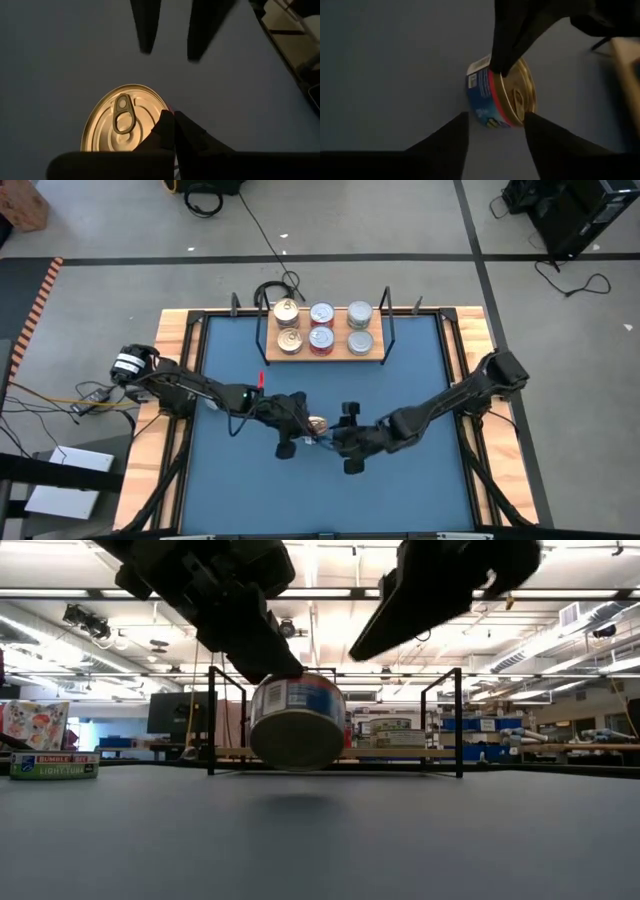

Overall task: Stack canned seafood by type on shelf
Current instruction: Stack the blue tuna can on top of the other blue tuna can on the shelf

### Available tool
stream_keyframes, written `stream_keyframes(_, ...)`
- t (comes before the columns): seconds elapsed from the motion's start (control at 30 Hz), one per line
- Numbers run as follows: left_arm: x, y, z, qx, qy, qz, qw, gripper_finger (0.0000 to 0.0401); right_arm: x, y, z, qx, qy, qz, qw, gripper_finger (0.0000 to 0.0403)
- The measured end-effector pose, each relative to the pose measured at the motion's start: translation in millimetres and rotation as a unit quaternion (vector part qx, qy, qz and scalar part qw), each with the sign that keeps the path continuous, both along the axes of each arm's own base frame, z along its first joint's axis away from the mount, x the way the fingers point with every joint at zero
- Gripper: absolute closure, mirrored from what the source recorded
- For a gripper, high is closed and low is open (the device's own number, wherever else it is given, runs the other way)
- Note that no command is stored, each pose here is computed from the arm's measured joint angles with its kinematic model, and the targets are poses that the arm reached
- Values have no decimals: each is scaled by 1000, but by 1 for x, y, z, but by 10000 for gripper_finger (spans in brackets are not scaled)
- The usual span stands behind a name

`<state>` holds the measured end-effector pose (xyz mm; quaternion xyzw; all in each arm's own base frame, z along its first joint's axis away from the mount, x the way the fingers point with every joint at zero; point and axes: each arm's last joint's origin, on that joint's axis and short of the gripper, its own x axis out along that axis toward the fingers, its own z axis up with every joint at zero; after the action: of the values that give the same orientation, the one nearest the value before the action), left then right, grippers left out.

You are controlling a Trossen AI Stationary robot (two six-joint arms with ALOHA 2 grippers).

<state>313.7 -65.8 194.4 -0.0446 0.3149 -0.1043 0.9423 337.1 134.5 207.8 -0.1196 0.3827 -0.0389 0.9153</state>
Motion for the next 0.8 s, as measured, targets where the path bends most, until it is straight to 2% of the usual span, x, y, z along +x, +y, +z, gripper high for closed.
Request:
stream_keyframes(0.2,1,2,2,-10,-9,9,1000,401,2,18,-15,-94,-31,-19,995,135)
stream_keyframes(0.43,3,5,5,-16,-20,18,1000,401,3,26,-22,-134,-42,-23,990,70)
stream_keyframes(0.6,2,8,10,-17,-29,22,999,401,6,26,-30,-177,-32,-14,984,52)
stream_keyframes(0.8,-1,9,18,-16,-40,27,999,401,10,24,-35,-211,-31,-7,977,63)
